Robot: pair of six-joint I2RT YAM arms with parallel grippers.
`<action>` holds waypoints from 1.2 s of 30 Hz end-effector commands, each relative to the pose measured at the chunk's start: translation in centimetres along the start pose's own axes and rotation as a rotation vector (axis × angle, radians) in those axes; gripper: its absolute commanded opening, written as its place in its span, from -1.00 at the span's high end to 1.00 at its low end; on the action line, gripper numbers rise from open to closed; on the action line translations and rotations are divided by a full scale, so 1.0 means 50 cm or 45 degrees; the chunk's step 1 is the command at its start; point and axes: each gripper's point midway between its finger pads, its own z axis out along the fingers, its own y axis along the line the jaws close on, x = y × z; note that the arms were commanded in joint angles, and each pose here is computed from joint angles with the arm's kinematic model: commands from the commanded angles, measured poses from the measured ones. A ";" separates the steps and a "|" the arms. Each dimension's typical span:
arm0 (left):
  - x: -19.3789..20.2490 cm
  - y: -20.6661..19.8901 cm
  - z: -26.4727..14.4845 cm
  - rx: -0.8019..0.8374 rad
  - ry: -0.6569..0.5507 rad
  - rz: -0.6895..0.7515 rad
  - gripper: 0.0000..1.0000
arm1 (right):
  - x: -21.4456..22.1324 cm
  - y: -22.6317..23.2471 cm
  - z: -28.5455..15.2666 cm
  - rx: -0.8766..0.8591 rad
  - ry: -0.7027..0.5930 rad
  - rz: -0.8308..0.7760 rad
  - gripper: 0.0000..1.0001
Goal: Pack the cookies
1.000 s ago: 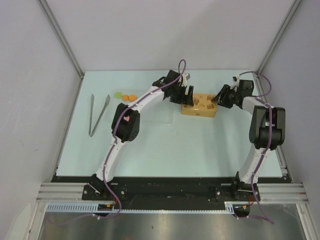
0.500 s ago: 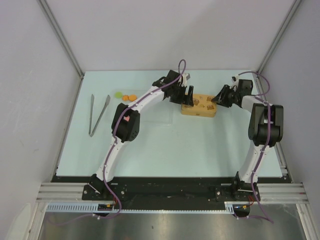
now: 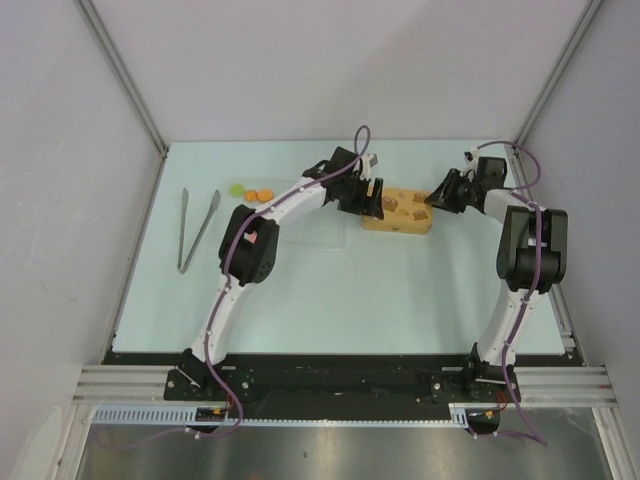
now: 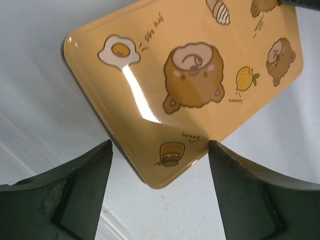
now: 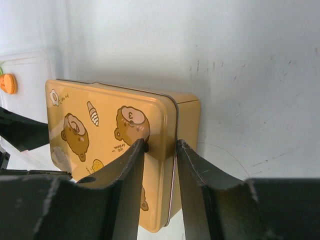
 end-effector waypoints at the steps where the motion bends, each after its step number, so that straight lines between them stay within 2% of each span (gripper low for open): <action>1: -0.005 -0.017 -0.043 0.009 -0.014 0.024 -0.59 | 0.039 -0.020 0.001 0.072 0.087 -0.008 0.27; 5: 0.004 -0.007 -0.041 0.011 0.003 -0.001 -0.37 | 0.040 -0.022 0.001 0.079 0.088 -0.004 0.26; 6: 0.006 -0.002 -0.039 0.007 0.006 -0.006 -0.26 | 0.039 -0.021 0.000 0.078 0.087 -0.007 0.26; 8: 0.003 -0.001 -0.034 0.007 0.006 -0.006 -0.19 | 0.040 -0.021 -0.001 0.082 0.090 -0.008 0.25; 9: 0.004 -0.001 -0.033 0.012 0.009 -0.007 -0.04 | 0.041 -0.022 -0.002 0.087 0.092 -0.013 0.27; 11: 0.004 -0.005 -0.027 0.024 0.015 -0.012 0.03 | 0.040 -0.021 -0.005 0.089 0.092 -0.017 0.28; 13: 0.003 -0.004 -0.027 0.027 0.014 -0.013 0.01 | 0.038 -0.019 -0.009 0.089 0.089 -0.020 0.28; 17: -0.009 -0.016 -0.043 0.037 -0.006 -0.004 -0.23 | 0.033 -0.011 -0.014 0.081 0.083 -0.040 0.28; 19: -0.008 -0.019 -0.047 0.037 -0.007 -0.006 -0.27 | 0.028 -0.004 -0.014 0.076 0.081 -0.051 0.28; 36: 0.002 -0.054 -0.101 0.059 -0.039 -0.010 -0.39 | 0.024 0.054 0.010 0.033 0.118 -0.145 0.22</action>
